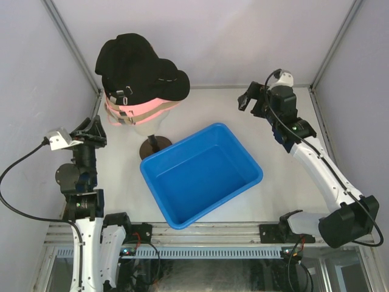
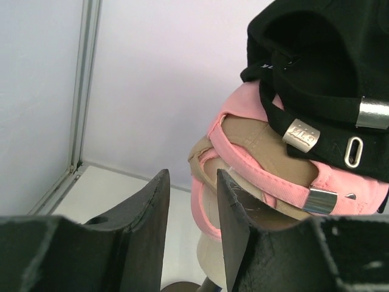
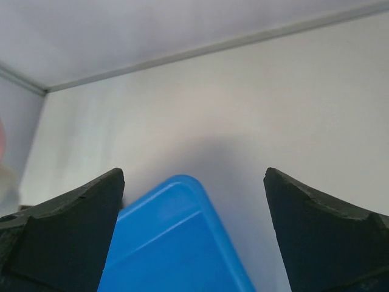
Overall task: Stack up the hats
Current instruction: Stack the hat on the hat.
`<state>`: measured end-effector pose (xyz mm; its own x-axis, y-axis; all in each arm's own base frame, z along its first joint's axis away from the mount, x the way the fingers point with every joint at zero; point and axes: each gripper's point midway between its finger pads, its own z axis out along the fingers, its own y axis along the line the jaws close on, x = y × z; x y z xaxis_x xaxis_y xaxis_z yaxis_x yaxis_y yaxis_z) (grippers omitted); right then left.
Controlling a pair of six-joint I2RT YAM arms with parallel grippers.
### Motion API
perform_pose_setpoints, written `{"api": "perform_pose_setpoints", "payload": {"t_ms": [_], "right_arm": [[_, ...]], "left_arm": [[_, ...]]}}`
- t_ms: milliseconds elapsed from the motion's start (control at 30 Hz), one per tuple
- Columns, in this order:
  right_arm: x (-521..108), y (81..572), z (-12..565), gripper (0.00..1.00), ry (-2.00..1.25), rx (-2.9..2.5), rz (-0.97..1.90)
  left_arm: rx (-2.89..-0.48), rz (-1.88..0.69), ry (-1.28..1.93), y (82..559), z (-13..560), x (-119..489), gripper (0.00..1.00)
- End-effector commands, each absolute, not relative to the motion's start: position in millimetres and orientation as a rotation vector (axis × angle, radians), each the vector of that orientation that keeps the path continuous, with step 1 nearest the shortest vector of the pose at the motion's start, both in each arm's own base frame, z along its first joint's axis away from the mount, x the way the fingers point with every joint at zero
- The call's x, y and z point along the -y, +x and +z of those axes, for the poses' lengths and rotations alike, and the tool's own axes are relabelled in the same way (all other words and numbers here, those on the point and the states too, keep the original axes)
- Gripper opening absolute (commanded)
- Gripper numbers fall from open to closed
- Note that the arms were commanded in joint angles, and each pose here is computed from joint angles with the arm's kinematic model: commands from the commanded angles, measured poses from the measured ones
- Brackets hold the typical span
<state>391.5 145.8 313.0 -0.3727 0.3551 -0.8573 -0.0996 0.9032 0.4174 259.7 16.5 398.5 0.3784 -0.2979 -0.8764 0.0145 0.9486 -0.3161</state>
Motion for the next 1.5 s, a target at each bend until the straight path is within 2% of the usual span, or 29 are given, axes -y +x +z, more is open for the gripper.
{"api": "perform_pose_setpoints", "payload": {"t_ms": [0,167,300,600,700,933,1467], "right_arm": [[-103,382,295,1.0,0.331,-1.89,0.254],[-83,376,267,1.0,0.426,-1.924,0.137],[-90,373,270,1.0,0.398,-1.923,0.153],[-150,369,342,1.0,0.202,-1.738,0.398],[-170,370,370,1.0,0.158,-1.698,0.463],[-211,377,418,1.0,0.061,-1.628,0.558],[-260,393,453,1.0,-0.06,-1.572,0.656]], "left_arm": [[-1.157,-0.205,-0.356,254,400,-24,0.41],[-1.155,-0.206,-0.371,253,404,-25,0.41],[-1.112,-0.25,-0.332,248,430,-16,0.44],[-0.994,-0.338,-0.163,230,492,11,0.53],[-0.981,-0.351,-0.114,230,503,18,0.57],[-0.998,-0.396,-0.027,247,514,33,0.59],[-1.004,-0.469,0.021,290,529,28,0.58]]}}
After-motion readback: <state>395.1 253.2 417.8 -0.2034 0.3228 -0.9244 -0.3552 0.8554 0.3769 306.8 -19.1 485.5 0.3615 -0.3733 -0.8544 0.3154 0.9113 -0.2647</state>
